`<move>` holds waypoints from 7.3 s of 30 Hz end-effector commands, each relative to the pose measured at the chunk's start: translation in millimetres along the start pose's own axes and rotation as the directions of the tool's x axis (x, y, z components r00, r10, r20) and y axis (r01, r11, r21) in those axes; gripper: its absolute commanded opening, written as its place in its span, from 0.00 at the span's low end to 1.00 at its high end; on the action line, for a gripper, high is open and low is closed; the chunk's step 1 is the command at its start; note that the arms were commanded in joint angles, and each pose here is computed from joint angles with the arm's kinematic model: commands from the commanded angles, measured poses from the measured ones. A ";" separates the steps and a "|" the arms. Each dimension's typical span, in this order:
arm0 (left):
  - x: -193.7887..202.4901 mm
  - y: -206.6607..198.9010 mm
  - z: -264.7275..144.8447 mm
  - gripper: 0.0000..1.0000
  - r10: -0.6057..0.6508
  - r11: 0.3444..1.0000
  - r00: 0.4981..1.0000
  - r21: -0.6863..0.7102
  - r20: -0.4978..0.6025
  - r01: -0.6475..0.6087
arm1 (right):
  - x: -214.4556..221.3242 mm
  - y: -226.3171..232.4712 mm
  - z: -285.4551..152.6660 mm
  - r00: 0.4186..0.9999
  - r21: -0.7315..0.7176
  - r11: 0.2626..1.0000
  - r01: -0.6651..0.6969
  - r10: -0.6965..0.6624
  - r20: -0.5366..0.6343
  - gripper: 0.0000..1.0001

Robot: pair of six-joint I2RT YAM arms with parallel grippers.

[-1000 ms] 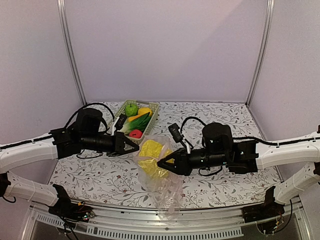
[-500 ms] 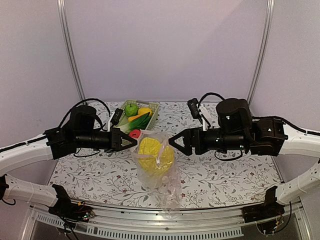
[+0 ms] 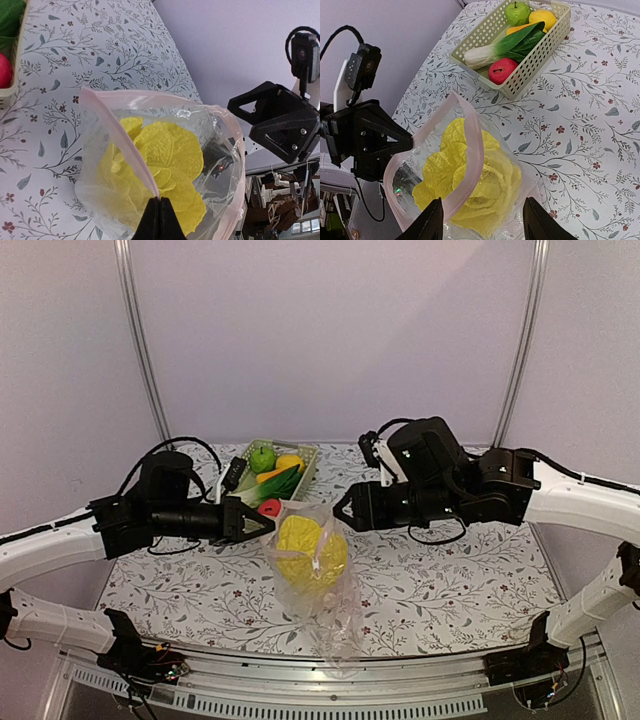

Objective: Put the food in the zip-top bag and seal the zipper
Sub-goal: Adjust the zipper food storage bag at the center of the board, then adjust the fake vegetable in the bin.

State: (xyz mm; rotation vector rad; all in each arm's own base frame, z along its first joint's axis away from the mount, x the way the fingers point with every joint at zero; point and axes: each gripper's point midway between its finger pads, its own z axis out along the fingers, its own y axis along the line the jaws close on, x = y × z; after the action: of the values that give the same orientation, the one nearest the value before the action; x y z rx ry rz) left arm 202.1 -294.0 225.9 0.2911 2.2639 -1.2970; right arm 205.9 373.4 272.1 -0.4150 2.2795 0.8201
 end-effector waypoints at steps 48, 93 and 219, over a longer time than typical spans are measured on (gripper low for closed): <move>-111.1 -132.7 -12.8 0.00 0.251 0.947 0.947 0.152 0.203 -0.283 | -97.4 59.4 -45.9 0.980 -0.196 0.978 0.064 -0.024 0.199 0.00; -83.9 -65.6 36.1 0.50 0.190 0.980 0.978 0.036 0.090 -0.194 | -24.4 -16.5 -4.8 0.995 0.022 0.998 -0.066 0.064 0.078 0.00; -122.7 1.4 -22.9 0.94 0.477 0.868 0.877 -0.187 0.056 -0.460 | -39.3 45.8 28.3 0.985 -0.257 0.955 0.151 -0.168 -0.049 0.03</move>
State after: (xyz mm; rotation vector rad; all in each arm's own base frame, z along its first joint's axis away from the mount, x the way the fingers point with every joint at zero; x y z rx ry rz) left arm 349.2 -225.7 301.2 0.4882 2.0758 -0.5457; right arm 232.3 405.0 301.6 -0.6189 2.1935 0.9316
